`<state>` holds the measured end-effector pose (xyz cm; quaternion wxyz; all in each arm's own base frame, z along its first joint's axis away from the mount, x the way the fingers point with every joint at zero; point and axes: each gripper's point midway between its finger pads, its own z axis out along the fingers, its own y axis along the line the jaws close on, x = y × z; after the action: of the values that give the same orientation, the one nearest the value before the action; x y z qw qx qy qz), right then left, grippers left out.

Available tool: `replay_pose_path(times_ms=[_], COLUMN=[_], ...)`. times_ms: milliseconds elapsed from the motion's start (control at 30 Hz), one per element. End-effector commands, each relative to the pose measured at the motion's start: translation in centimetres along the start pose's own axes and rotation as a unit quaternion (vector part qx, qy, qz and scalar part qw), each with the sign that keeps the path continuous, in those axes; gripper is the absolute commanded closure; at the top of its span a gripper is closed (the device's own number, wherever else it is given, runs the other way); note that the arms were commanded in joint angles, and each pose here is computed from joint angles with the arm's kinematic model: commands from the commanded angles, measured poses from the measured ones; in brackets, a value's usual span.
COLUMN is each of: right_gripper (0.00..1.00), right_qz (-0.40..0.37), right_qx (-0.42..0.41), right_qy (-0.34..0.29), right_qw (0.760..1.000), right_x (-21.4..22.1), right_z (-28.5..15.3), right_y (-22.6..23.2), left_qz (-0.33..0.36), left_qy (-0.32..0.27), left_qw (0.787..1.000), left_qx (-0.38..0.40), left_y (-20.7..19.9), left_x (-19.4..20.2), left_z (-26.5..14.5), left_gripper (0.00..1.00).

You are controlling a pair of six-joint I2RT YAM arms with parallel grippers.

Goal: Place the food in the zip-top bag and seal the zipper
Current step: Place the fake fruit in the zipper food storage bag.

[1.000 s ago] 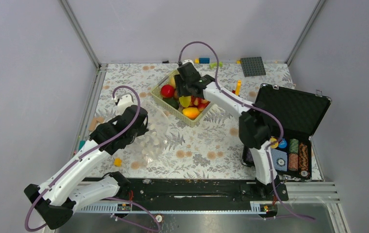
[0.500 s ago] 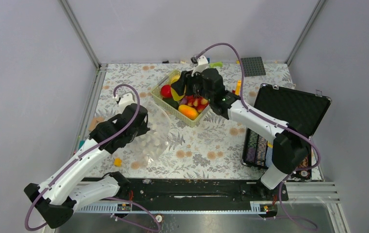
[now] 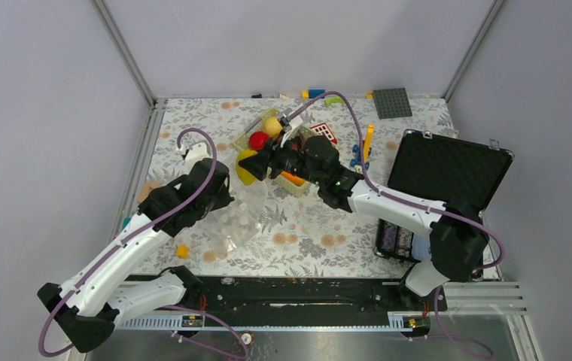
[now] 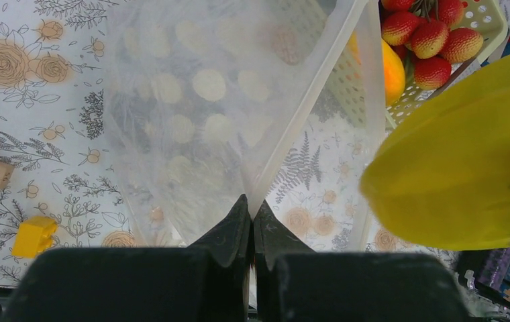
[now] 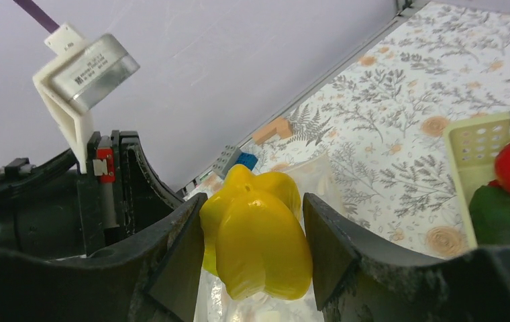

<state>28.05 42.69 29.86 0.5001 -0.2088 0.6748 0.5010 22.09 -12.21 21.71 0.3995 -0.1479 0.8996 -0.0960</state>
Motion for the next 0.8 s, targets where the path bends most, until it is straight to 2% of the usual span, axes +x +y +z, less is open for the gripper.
replay_pose_path(times_ms=[0, 67, 400, 500, 533, 767], right_gripper=[0.77, 0.74, 0.38, 0.08, 0.02, 0.0], right_qz=[0.006, 0.009, 0.012, 0.015, 0.015, 0.003], right_qx=[-0.009, -0.003, 0.006, 0.002, 0.002, -0.002], right_qy=[-0.003, 0.009, 0.069, 0.079, 0.08, 0.082], right_qw=[1.0, 1.0, 0.998, 0.997, 0.997, 0.997], right_x=[1.5, 2.6, 6.1, 6.3, 6.2, 5.1], right_z=[0.8, 0.9, 1.5, 1.6, 1.7, 1.2], right_y=[0.7, 0.6, 1.4, 2.0, 2.1, 2.9], left_qz=[-0.028, -0.031, -0.042, -0.043, -0.043, -0.046], left_qy=[-0.022, -0.027, -0.044, -0.045, -0.045, -0.053], left_qw=[0.999, 0.998, 0.996, 0.997, 0.997, 0.996], left_qx=[0.038, 0.043, 0.06, 0.054, 0.053, 0.046], left_y=[-1.4, -1.3, -1.5, -1.2, -1.2, -0.7], left_x=[-1.8, -1.8, -2.3, -2.2, -2.1, -2.2], left_z=[-1.4, -1.5, -1.9, -1.7, -1.6, -1.6], left_gripper=[1.0, 1.0, 1.0, 1.0, 1.0, 1.0])
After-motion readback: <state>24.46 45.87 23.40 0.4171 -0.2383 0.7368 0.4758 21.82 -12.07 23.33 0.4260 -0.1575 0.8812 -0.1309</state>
